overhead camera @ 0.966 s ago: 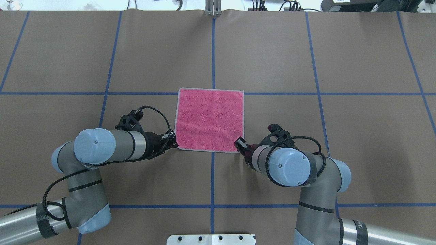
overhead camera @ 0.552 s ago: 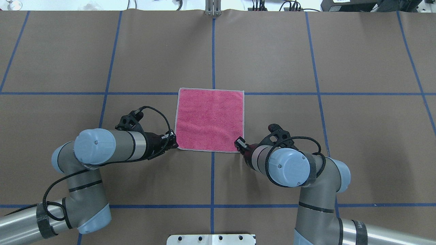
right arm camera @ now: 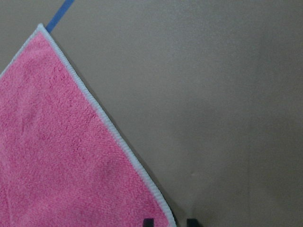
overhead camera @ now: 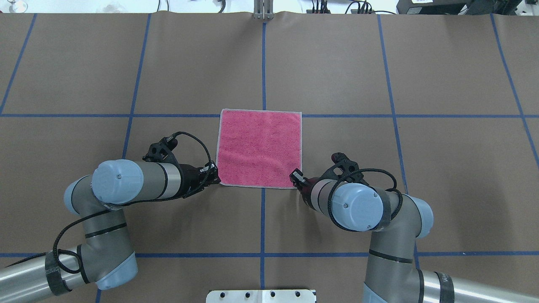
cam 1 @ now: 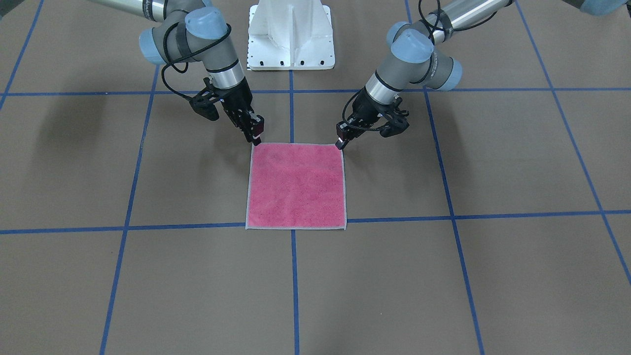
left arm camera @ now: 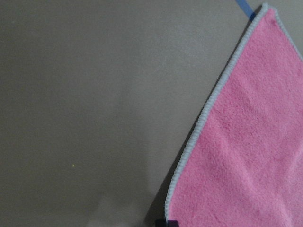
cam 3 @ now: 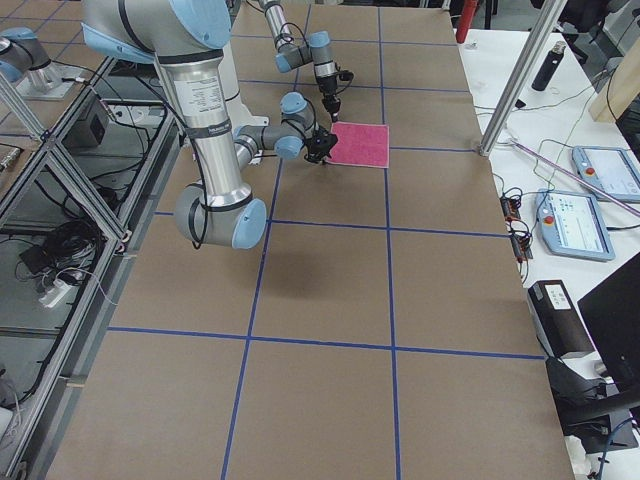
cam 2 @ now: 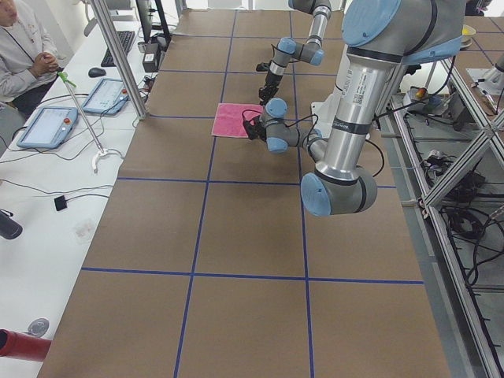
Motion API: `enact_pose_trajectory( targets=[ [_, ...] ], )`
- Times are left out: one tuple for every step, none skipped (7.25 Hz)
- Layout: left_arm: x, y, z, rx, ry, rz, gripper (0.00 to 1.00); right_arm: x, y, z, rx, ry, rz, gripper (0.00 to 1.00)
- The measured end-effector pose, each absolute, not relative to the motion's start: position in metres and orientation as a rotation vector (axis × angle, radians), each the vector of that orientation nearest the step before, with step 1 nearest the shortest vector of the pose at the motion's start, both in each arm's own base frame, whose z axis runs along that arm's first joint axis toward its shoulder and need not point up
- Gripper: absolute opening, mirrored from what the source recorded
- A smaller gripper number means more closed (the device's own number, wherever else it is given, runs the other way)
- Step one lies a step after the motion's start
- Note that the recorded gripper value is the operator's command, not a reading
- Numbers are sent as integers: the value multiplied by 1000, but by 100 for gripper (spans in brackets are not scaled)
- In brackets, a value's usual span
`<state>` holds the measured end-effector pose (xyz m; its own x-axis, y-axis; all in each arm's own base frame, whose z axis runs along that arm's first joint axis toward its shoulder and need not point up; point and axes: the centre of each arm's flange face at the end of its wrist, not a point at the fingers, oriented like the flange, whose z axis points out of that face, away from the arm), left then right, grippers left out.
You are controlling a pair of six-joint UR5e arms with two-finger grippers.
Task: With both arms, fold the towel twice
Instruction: 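Close both grippers on the near towel corners and adjust grip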
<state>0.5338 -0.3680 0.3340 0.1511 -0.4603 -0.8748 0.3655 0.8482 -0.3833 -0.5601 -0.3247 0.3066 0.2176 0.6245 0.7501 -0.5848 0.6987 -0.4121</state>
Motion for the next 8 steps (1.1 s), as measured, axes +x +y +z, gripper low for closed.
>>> enact_pose_trajectory(
  targets=[
    [534, -368, 334, -87, 1290, -594, 0, -560, -325, 307, -42, -1059, 837, 45],
    [534, -368, 333, -87, 1291, -593, 0, -560, -325, 308, -37, -1058, 838, 45],
    [534, -368, 333, -87, 1291, -593, 0, -560, -326, 308, -31, -1057, 839, 44],
    [534, -368, 333, -87, 1291, -593, 0, -561, -326, 307, -29, -1058, 840, 41],
    [534, -368, 333, -87, 1291, -593, 0, -564, -327, 304, -28, -1061, 841, 38],
    [534, -368, 333, -87, 1291, -593, 0, -568, -329, 302, -28, -1061, 842, 37],
    [534, -368, 333, -87, 1290, -593, 0, -570, -330, 302, -27, -1060, 843, 37],
    [534, -368, 334, -87, 1289, -594, 0, -570, -331, 303, -27, -1058, 845, 36]
  ],
)
